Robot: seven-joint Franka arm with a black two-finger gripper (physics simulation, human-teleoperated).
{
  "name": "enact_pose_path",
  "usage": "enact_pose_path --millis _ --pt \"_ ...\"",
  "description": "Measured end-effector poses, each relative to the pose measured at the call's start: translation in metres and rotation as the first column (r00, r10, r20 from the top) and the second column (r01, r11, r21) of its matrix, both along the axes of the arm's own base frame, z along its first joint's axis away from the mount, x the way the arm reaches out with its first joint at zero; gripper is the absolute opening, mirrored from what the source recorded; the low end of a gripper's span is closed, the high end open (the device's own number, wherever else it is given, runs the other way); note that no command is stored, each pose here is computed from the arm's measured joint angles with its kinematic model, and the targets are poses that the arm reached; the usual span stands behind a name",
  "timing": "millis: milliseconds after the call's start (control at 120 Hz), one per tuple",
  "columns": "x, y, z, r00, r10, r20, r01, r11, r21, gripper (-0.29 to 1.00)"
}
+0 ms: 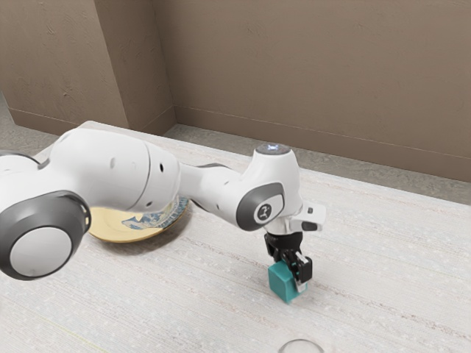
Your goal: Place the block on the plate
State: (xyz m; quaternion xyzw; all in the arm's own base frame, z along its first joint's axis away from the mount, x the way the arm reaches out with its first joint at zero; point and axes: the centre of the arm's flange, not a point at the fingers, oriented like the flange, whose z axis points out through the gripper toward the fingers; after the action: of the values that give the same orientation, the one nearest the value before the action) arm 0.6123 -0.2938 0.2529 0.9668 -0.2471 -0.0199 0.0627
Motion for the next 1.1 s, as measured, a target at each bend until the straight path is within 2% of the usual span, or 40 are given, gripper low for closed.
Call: enact_pose_path --millis 133,317,467,675,1100 --pt "0.001 0.0 0.015 1.0 0.0 0.018 0.0 1.0 -0.004 0.43" --pt "0.003 0.009 0.076 0.997 0.008 0.072 -0.007 1.0 -0.021 0.42" --pt "0.007 0.029 0.104 0.995 0.025 0.093 -0.024 1.0 -0.005 0.42" --pt "0.035 0.147 0.14 0.982 0.159 0.103 -0.164 0.985 0.048 0.43" --pt "0.038 0.359 0.143 0.945 0.324 0.043 -0.327 0.943 0.059 0.44"
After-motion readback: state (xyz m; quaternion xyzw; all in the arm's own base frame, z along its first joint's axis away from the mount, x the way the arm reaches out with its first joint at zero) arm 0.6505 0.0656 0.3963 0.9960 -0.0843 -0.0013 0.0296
